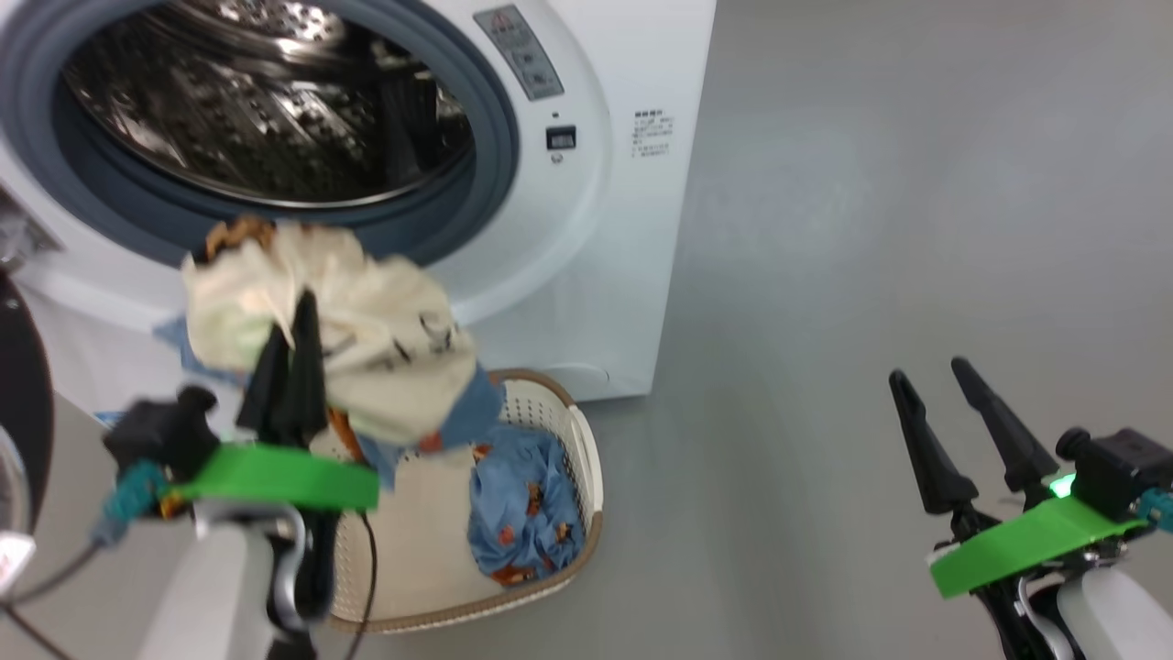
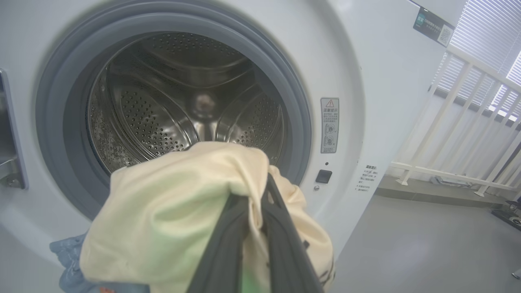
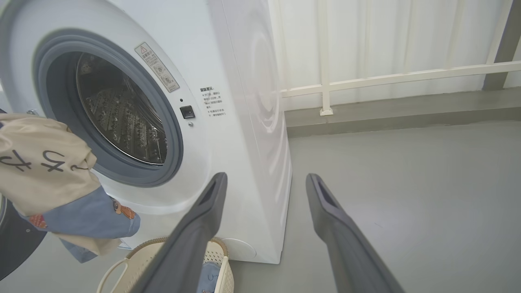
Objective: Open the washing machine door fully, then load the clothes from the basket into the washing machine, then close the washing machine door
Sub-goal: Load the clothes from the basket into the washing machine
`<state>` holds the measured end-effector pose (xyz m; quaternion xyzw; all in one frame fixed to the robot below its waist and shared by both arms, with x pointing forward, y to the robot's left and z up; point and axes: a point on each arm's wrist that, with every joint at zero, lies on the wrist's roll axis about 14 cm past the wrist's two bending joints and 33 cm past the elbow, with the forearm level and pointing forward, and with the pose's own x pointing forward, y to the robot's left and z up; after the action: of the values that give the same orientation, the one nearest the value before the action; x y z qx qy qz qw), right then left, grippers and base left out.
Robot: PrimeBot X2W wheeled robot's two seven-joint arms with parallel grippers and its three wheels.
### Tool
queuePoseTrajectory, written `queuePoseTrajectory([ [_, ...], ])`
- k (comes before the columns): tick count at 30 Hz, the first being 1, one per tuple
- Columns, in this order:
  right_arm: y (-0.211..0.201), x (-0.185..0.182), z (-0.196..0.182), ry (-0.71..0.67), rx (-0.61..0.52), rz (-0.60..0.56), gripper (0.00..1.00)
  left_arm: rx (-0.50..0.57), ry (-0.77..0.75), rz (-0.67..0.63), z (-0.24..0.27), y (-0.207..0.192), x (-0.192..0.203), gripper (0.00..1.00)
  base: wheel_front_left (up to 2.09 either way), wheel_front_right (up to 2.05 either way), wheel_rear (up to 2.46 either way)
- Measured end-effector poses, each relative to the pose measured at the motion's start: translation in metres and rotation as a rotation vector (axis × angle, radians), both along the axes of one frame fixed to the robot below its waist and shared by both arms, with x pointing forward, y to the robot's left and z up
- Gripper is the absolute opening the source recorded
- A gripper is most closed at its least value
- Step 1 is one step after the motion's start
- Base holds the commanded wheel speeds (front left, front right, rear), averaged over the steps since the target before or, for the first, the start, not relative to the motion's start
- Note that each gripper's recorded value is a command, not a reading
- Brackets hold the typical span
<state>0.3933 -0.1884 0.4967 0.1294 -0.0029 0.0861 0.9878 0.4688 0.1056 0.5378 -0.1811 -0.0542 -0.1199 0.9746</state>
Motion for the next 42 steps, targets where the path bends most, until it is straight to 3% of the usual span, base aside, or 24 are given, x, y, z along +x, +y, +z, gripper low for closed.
queuePoseTrajectory([
  [10,-0.009,0.027,-0.009,0.016,-0.012,-0.019,1.0,0.032,-0.019,0.018,0.009,0.002,0.088,0.0,0.0,0.0,0.0],
  [31,-0.038,0.058,-0.08,0.17,-0.057,-0.099,1.0,0.124,0.079,0.045,-0.068,-0.006,0.229,0.0,0.0,0.0,0.0],
  [42,-0.032,0.057,-0.121,0.262,-0.082,-0.091,1.0,0.112,-0.2,0.182,-0.012,0.029,0.255,0.0,0.13,0.13,0.13],
])
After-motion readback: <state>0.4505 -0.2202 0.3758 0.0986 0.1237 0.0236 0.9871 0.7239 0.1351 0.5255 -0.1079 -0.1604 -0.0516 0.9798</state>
